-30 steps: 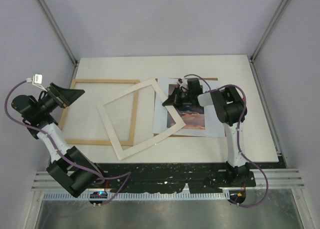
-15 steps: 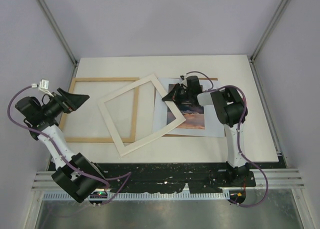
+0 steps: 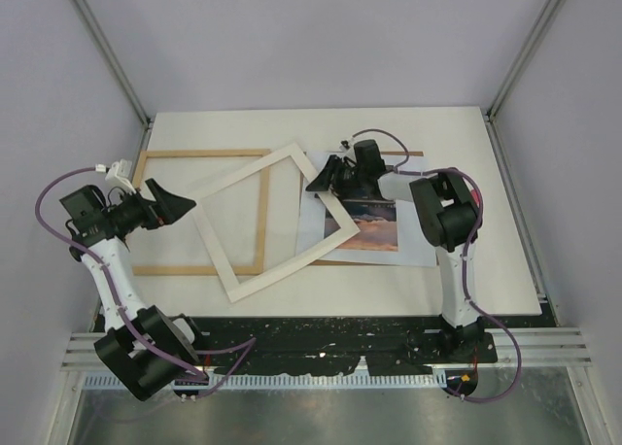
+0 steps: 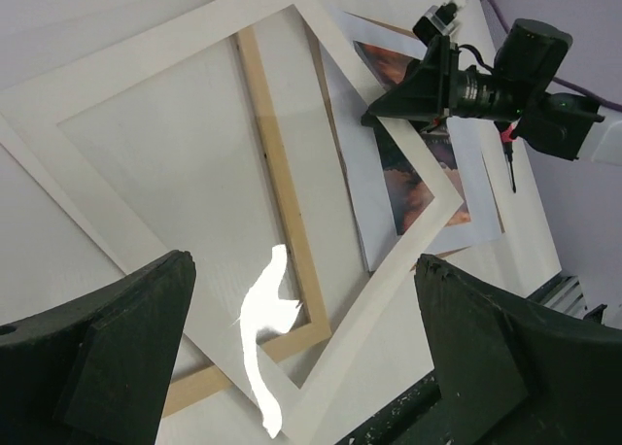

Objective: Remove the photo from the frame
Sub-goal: Place the photo frame item at the center of the board, then pick up the photo frame item at the center of the board.

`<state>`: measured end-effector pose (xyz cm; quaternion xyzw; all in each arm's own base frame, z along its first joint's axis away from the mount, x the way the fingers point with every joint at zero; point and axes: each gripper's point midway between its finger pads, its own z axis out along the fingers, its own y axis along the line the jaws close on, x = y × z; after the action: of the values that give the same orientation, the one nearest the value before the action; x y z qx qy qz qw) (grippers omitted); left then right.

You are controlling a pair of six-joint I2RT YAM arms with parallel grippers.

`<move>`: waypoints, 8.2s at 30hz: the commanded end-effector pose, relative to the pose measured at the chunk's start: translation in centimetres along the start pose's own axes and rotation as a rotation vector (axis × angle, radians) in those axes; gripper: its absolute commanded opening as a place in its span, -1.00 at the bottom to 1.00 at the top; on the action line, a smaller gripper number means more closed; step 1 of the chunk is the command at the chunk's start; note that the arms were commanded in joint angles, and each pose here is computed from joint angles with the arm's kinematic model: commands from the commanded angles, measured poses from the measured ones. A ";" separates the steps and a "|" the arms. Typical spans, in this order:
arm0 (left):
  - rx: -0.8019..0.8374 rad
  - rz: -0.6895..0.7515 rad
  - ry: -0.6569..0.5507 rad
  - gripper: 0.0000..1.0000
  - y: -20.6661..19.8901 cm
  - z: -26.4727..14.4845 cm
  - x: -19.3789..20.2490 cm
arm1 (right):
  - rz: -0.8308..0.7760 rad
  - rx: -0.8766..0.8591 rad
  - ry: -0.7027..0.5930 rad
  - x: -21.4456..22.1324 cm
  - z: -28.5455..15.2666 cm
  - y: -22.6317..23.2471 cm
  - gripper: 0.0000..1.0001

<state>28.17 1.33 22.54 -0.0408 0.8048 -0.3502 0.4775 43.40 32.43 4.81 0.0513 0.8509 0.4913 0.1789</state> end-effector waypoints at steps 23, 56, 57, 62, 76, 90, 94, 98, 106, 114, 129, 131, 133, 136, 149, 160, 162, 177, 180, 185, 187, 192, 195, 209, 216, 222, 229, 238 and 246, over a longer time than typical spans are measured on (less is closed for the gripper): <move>0.015 0.075 0.043 0.99 0.4 0.2 0.8 | -0.244 -0.048 0.498 11.8 -6.0 1.1 -0.03; 0.034 0.076 0.038 0.99 -0.7 -0.1 0.9 | -0.087 -0.174 0.388 10.2 3.0 8.6 -0.85; 0.036 0.077 0.037 0.99 -0.8 -0.2 0.8 | -0.088 -0.170 0.389 10.2 3.4 8.5 -0.84; 0.039 0.073 0.035 0.99 -0.9 -0.2 0.8 | -0.089 -0.165 0.412 11.7 5.4 9.1 -0.85; 0.043 0.094 0.036 0.99 -1.4 -0.4 0.8 | 0.016 -0.277 0.338 8.4 0.4 13.4 -0.85; 0.045 0.082 0.018 0.99 -1.8 -0.5 0.1 | 0.037 -0.183 0.270 10.9 3.1 9.0 -0.85; 0.043 0.087 0.017 0.99 -2.0 -0.6 0.0 | -0.018 -0.173 0.304 13.0 4.8 10.3 -0.82; 0.043 0.090 0.016 0.99 -2.1 -0.7 0.1 | -0.134 -0.110 0.330 14.1 6.0 11.9 -0.21; 0.044 0.099 0.019 0.99 -2.1 -0.7 0.1 | -0.477 0.133 0.294 12.2 3.5 12.3 0.46; 0.037 0.122 0.035 0.99 -2.0 0.1 -0.3 | -0.749 0.237 0.419 13.1 -0.6 10.3 0.65; 0.210 0.332 0.377 0.99 -10.4 12.6 3.5 | -0.698 0.318 0.068 -2.3 -21.4 0.3 0.71; 0.221 0.305 0.439 0.99 -11.4 15.2 4.7 | -0.626 0.391 0.010 -4.4 -24.7 -3.3 0.71; 0.239 0.275 0.506 0.99 -12.2 17.8 6.1 | -0.518 0.417 -0.037 -5.7 -27.8 -6.4 0.71; 0.232 0.220 0.594 0.99 -12.7 21.4 8.3 | -0.365 0.397 -0.077 -6.2 -30.3 -9.7 0.71; -0.029 0.171 0.645 0.99 -10.0 30.3 12.8 | -0.178 0.388 -0.041 -4.5 -29.4 -14.4 0.70; -0.142 0.171 0.696 0.99 -7.5 31.1 15.8 | -0.134 0.433 -0.022 -4.4 -28.7 -16.9 0.69; -0.142 0.159 0.710 0.99 -7.6 31.4 16.5 | -0.127 0.428 -0.018 -4.3 -28.6 -17.0 0.69; -0.067 0.060 0.735 0.99 -9.5 32.9 18.6 | -0.063 0.377 0.050 -3.4 -27.5 -17.9 0.68; -0.002 0.018 0.738 0.99 -10.6 33.3 19.0 | -0.033 0.285 0.079 -2.9 -26.6 -17.1 0.68; 0.123 -0.048 0.731 0.99 -13.0 33.5 18.9 | -0.010 0.177 0.106 -2.4 -25.9 -15.9 0.67; 0.170 -0.069 0.719 0.99 -13.9 33.4 18.6 | -0.004 0.140 0.115 -2.2 -25.8 -15.5 0.65; 0.267 -0.111 0.705 0.99 -15.8 33.0 17.7 | -0.008 -0.024 0.107 -2.2 -26.0 -13.0 0.60; 0.297 -0.121 0.700 0.99 -16.4 32.7 17.5 | -0.009 -0.121 0.090 -2.5 -26.6 -11.1 0.59; 0.346 -0.159 0.708 0.99 -16.8 32.0 18.2 | -0.080 -0.447 -0.065 -5.0 -29.5 -3.9 0.47; 0.351 -0.163 0.722 0.99 -16.9 31.8 18.8 | -0.180 -0.470 -0.118 -5.2 -30.3 -2.1 0.45; 0.360 -0.170 0.739 0.99 -17.0 31.6 19.6 | -0.296 -0.484 -0.133 -4.3 -30.3 0.1 0.45; 0.387 -0.170 0.739 0.99 -17.7 31.4 19.4 | -0.427 -0.519 -0.087 -3.1 -29.9 5.1 0.49; 0.420 -0.174 0.741 0.99 -18.1 30.6 19.3 | -0.487 -0.616 -0.047 -2.0 -29.9 11.5 0.52; 0.449 -0.174 0.732 0.99 -18.6 30.1 19.1 | -0.547 -0.677 0.033 0.0 -29.2 15.9 0.53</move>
<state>43.39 -30.01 6.52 0.0402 0.8755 -0.4338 0.2092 36.79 10.38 28.37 -0.3333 0.6616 0.5218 0.4229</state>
